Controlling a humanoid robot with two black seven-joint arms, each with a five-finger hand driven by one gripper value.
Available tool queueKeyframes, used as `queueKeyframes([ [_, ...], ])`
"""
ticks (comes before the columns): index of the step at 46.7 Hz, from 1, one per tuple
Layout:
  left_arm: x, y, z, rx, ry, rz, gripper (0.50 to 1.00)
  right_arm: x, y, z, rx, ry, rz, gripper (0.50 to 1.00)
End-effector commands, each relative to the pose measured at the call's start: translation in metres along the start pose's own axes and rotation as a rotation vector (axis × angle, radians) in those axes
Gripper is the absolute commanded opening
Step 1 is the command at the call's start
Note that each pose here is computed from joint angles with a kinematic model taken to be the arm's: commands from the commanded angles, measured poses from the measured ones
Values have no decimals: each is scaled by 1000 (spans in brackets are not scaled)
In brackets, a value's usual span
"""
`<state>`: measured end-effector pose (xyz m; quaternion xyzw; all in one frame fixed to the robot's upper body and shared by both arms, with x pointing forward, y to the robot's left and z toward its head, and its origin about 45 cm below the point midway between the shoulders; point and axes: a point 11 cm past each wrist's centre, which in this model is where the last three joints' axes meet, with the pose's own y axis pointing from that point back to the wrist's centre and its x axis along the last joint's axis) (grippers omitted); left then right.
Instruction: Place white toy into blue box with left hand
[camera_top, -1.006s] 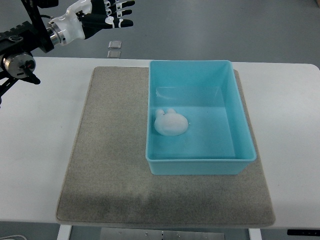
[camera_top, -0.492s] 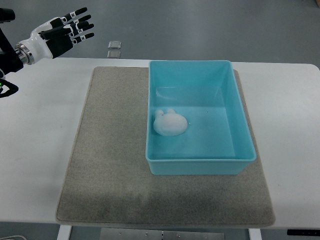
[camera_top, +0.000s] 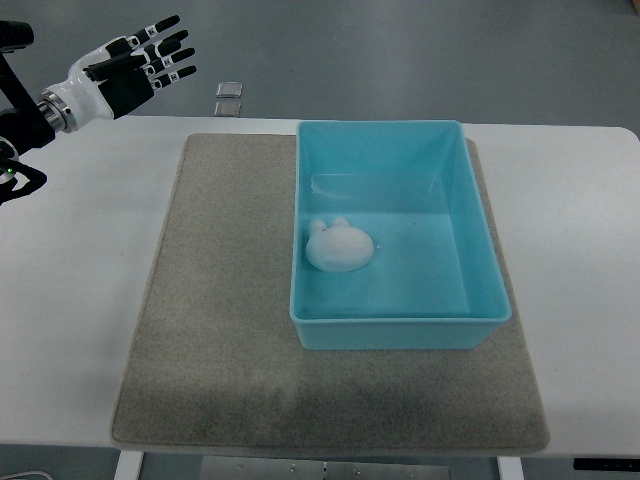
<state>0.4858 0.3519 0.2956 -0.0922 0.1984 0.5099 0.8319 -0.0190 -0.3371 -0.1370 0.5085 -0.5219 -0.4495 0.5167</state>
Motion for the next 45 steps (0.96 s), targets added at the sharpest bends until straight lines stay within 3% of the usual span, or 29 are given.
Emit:
queueKeyframes([
  [1, -1, 0, 4, -19, 11, -3, 1000, 0, 0, 0, 0, 0, 0, 936],
  [16, -2, 0, 3, -69, 84, -10, 1000, 0, 0, 0, 0, 0, 0, 936],
  [45, -12, -10, -16, -54, 127, -33, 1000, -7, 0, -1, 4, -2, -27, 936],
])
